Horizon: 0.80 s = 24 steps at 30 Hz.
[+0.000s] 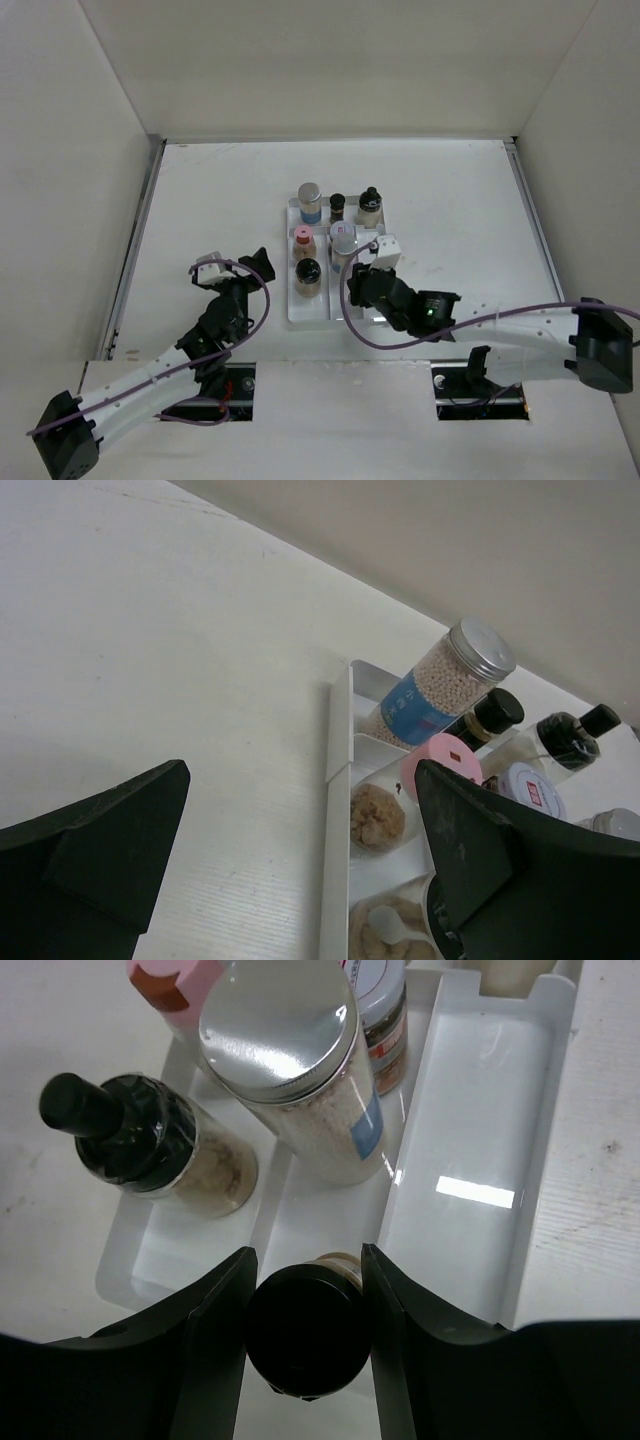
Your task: Organize the condiment bottles
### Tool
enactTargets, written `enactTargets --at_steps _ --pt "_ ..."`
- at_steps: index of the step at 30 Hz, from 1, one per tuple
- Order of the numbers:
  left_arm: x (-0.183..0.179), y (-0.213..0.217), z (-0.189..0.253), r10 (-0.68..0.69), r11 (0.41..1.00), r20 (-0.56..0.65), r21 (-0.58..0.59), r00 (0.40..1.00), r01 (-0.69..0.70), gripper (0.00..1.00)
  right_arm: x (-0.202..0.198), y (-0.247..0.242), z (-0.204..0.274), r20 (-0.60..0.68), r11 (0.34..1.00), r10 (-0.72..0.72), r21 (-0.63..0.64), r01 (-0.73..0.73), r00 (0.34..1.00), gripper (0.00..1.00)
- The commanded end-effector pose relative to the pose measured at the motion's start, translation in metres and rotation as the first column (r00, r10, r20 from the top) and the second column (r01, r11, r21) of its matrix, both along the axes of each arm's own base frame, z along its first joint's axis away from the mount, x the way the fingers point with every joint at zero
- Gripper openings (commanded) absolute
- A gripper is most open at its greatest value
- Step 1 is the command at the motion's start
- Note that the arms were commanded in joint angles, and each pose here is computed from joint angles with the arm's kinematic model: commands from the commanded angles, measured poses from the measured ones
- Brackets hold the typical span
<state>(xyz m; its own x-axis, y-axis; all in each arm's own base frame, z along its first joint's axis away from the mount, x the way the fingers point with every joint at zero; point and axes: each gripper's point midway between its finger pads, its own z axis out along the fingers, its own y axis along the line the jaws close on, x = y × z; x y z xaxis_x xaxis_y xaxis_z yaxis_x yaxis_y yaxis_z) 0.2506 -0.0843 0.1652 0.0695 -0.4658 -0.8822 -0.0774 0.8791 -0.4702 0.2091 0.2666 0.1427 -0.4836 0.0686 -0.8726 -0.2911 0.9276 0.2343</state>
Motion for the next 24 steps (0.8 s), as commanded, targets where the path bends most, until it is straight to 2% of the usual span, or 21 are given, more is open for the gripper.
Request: enactTargets --at_steps 1,8,12,16,20,21,23,24 --pt "0.004 0.002 0.004 0.020 0.999 0.003 -0.033 1.000 -0.020 1.00 0.008 0.029 0.022 0.046 0.997 -0.018 0.077 0.014 0.999 0.40" --pt "0.009 -0.001 -0.004 0.025 0.999 -0.052 -0.030 0.998 -0.027 1.00 0.009 0.051 -0.001 0.049 1.000 -0.014 0.009 0.014 0.999 0.40" --pt "0.011 -0.001 -0.008 0.020 0.999 -0.077 -0.044 0.997 -0.024 1.00 0.006 0.055 -0.012 0.037 1.000 -0.009 -0.010 0.009 0.999 0.44" --pt "0.013 0.002 -0.010 0.031 0.999 -0.116 -0.027 0.993 -0.034 1.00 0.004 0.056 -0.014 0.035 1.000 -0.012 -0.014 0.013 0.999 0.59" --pt "0.016 0.007 -0.012 0.062 0.998 -0.178 0.020 0.982 -0.059 1.00 0.004 0.042 0.013 0.070 0.999 -0.030 0.028 0.028 0.997 0.75" --pt "0.018 0.008 -0.011 0.066 0.998 -0.186 0.027 0.980 -0.062 1.00 0.003 0.037 0.023 0.082 0.998 -0.031 0.048 0.028 0.996 0.81" --pt "0.019 0.008 -0.009 0.067 0.997 -0.202 0.039 0.977 -0.061 1.00 -0.001 0.024 0.048 0.115 0.994 -0.029 0.104 0.017 0.993 1.00" --pt "0.020 0.008 -0.007 0.068 0.997 -0.206 0.040 0.976 -0.061 1.00 0.000 0.017 0.059 0.133 0.991 -0.037 0.136 0.019 0.990 1.00"
